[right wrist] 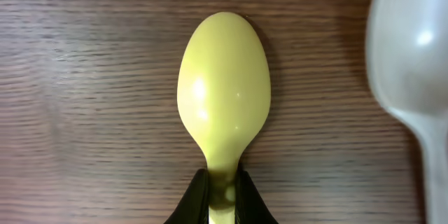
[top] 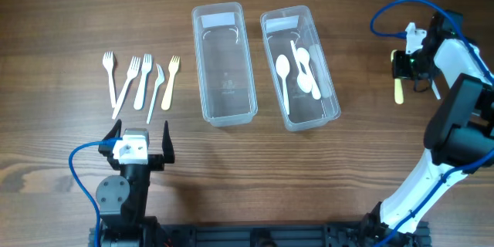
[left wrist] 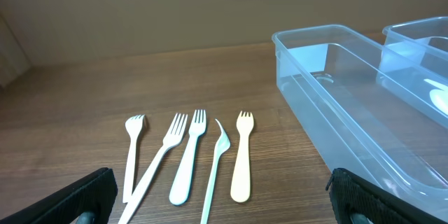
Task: Pack container
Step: 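Place the cream spoon into the right container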
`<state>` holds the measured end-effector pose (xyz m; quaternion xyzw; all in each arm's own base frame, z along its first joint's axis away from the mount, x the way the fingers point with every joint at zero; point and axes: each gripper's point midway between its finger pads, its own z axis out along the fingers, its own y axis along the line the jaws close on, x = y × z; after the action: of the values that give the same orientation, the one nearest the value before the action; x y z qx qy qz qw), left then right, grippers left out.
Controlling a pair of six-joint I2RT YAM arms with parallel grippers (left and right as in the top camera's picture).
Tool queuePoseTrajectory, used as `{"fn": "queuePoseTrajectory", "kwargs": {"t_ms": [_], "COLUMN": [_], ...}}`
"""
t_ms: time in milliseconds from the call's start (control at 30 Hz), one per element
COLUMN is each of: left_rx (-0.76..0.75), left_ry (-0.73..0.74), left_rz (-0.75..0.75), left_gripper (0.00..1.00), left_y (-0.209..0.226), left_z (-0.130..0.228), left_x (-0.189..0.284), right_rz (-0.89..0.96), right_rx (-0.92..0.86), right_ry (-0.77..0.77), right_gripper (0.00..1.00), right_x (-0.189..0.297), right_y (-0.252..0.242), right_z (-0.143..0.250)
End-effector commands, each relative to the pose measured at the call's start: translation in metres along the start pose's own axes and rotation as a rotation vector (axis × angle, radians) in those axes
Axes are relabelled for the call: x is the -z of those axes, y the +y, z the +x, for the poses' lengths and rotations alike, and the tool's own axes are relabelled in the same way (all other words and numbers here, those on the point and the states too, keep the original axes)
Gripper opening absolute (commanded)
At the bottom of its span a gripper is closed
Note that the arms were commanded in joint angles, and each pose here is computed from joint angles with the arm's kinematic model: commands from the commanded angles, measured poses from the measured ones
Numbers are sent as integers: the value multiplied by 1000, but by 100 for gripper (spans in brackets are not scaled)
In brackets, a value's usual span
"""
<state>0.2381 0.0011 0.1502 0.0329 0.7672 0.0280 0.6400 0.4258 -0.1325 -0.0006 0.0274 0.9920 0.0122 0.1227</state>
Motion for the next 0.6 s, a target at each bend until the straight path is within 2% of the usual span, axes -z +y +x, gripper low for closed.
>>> {"fn": "queuePoseTrajectory", "kwargs": {"t_ms": [0, 267, 467, 567], "left_rx": [-19, -19, -19, -19], "left_ry": [-2, -2, -1, 0], "left_rz": [2, 2, 2, 2], "left_gripper": [100, 100, 100, 100], "left_y": [-1, -1, -1, -1], "left_z": [2, 2, 2, 2], "left_x": [0, 0, 0, -1], "right_rz": [-31, -54, -132, -160], "right_rx": [25, 138, 243, 298], "right_ry": [-92, -273, -371, -385], "right_gripper": [4, 4, 4, 4], "right_x": [33, 117, 169, 178], "right_y": [29, 94, 157, 187], "right_z": [-31, -61, -62, -58]}}
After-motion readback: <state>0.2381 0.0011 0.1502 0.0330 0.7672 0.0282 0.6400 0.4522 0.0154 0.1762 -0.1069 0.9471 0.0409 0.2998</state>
